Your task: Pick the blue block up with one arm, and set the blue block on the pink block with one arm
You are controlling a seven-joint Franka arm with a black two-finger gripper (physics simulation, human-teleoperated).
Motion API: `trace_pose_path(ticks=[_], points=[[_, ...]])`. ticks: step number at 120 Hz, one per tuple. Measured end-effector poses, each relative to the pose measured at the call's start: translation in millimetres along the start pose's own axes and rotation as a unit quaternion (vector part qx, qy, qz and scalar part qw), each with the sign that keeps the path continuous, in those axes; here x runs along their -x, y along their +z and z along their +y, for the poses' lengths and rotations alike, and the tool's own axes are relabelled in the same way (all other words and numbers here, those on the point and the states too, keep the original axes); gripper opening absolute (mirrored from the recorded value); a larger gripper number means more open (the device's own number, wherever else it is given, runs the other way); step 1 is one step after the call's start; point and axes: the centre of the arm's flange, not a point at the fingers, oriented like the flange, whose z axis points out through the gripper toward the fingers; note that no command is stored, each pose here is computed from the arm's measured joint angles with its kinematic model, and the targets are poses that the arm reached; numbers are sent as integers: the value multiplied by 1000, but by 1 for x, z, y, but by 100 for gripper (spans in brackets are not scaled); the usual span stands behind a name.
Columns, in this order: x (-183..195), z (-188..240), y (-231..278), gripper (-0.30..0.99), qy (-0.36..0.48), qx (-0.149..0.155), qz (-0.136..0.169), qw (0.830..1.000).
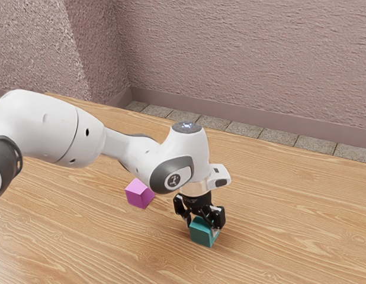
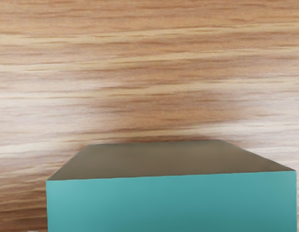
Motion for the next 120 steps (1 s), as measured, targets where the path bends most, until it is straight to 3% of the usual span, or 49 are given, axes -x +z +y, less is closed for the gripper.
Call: trace_pose_path(ticks=[120], points=[[1,6,3,45,16,-9,6,1000]])
